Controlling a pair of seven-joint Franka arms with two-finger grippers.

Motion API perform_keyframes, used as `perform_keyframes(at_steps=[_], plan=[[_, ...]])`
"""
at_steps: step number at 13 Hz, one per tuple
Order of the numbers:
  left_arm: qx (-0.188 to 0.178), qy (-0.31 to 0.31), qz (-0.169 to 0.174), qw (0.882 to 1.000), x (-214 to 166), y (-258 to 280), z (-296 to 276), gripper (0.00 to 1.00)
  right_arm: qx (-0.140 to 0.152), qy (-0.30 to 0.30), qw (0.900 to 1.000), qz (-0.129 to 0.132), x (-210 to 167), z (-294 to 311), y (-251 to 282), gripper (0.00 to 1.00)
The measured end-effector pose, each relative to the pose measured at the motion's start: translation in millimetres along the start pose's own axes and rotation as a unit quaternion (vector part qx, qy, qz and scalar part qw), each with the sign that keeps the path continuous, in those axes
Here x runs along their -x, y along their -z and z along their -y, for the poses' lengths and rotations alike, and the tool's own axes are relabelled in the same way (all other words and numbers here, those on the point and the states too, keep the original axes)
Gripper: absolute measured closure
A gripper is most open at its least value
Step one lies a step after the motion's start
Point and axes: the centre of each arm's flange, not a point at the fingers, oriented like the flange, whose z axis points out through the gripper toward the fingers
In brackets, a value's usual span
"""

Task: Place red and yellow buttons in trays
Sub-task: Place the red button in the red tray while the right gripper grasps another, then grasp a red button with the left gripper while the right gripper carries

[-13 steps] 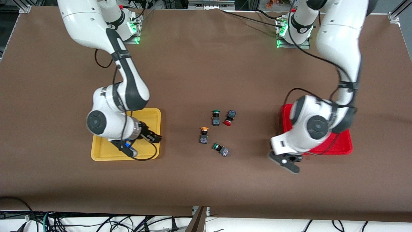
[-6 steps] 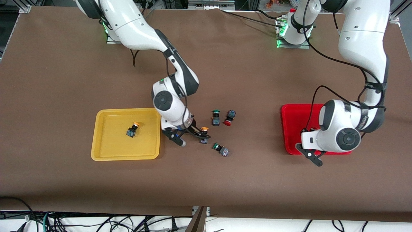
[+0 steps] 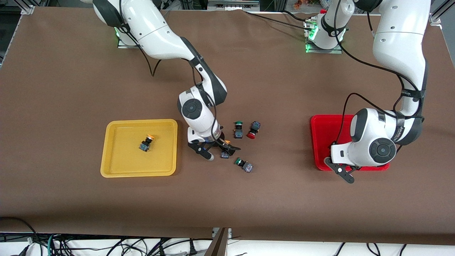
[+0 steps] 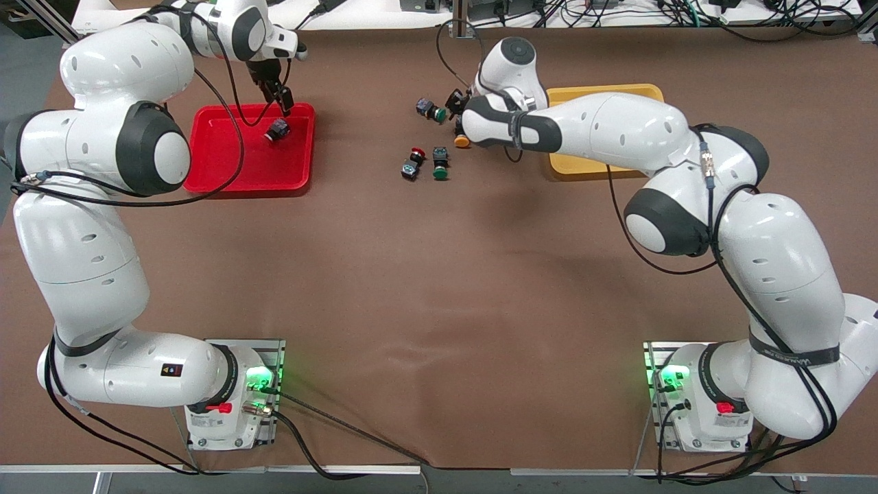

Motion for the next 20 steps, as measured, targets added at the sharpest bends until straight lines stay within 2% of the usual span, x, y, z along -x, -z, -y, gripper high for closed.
perform_keyframes(at_steps=[1,2,4,7,8,11,14,16,18,20], plan=[[-0.004,-0.004,-0.007,1.0,-5.2,14.4,-8.7,0.04,-0.001,0.001,1.0,-0.003,4.5,-1.6,-6.8,0.14],[0.001,0.001,-0.014,1.0,-12.5,27.4,-22.6,0.0,0.0,0.003,1.0,-0.004,4.9,-2.5,-8.9,0.14],[0.041,0.032,-0.041,0.998,-38.6,47.3,-69.5,0.0,-0.001,0.003,1.0,-0.006,3.5,-1.8,-7.6,0.19],[0.083,0.085,-0.048,0.992,-77.4,52.2,-150.2,0.0,0.007,0.013,1.0,-0.011,2.1,-3.3,-7.8,0.54],[0.092,0.105,-0.047,0.989,-84.2,48.2,-169.4,0.0,0.014,0.018,1.0,-0.011,-0.2,-4.0,-6.3,0.55],[0.101,0.14,-0.063,0.983,-97.5,19.9,-221.8,0.0,0.064,0.042,0.997,-0.006,-33.5,-11.4,18.0,0.55],[0.095,0.141,-0.091,0.981,-98.7,-20.5,-274.8,0.0,0.109,0.074,0.991,0.026,-98.0,-26.6,79.9,0.55],[0.089,0.128,-0.094,0.983,-96.3,-39.2,-305.1,0.0,0.15,0.105,0.982,0.051,-145.9,-57.0,110.9,0.55],[0.065,0.102,-0.089,0.989,-93.0,-49.1,-314.3,0.0,0.176,0.128,0.974,0.062,-182.0,-96.3,118.7,0.55],[0.053,0.092,-0.091,0.99,-92.1,-60.4,-312.5,0.0,0.18,0.112,0.974,0.083,-192.3,-134.1,104.6,0.55]])
